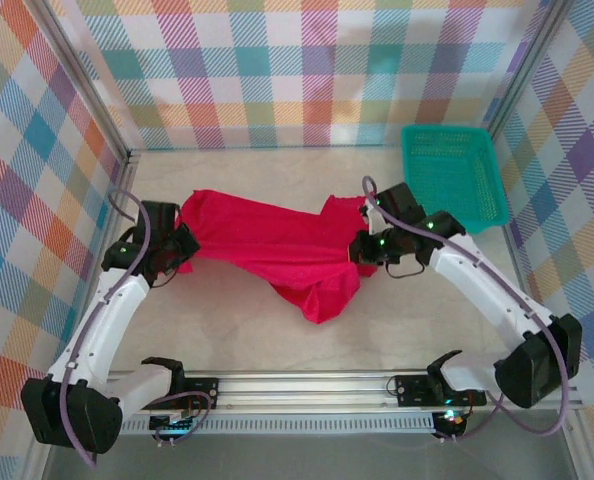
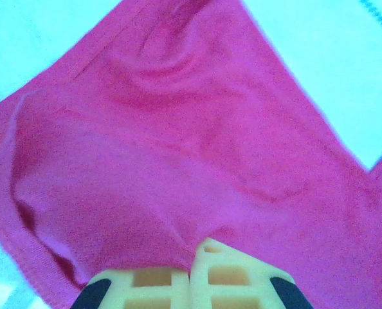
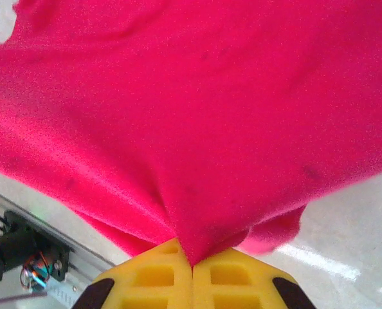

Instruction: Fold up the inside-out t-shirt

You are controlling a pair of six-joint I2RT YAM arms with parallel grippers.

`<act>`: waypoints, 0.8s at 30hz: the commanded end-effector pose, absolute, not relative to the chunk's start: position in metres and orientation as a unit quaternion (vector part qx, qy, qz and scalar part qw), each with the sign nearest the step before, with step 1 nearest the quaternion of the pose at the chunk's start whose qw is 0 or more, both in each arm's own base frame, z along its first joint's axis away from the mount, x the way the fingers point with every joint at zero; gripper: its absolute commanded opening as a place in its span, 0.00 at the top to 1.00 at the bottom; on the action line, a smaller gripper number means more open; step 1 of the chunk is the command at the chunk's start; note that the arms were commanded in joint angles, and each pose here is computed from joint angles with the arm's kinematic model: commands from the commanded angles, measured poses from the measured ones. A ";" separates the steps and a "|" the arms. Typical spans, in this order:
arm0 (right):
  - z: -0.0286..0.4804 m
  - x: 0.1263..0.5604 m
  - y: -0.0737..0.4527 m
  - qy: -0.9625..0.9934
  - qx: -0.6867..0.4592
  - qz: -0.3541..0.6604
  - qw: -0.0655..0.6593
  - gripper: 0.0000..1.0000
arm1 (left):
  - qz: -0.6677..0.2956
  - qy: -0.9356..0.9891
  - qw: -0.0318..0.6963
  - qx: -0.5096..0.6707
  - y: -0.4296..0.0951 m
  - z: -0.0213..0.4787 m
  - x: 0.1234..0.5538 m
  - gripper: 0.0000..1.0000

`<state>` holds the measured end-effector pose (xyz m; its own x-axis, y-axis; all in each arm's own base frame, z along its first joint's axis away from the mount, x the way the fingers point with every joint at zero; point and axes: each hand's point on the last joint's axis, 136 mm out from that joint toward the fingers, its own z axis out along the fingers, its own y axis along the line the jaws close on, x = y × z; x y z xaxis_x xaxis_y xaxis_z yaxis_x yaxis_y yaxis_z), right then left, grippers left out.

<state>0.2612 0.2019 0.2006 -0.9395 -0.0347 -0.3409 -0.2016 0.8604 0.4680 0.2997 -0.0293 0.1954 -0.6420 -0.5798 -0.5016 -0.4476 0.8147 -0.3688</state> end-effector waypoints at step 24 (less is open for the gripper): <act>0.088 0.333 0.216 0.952 0.017 0.297 0.076 0.75 | -0.198 0.970 0.134 -0.041 -0.267 0.105 0.372 0.49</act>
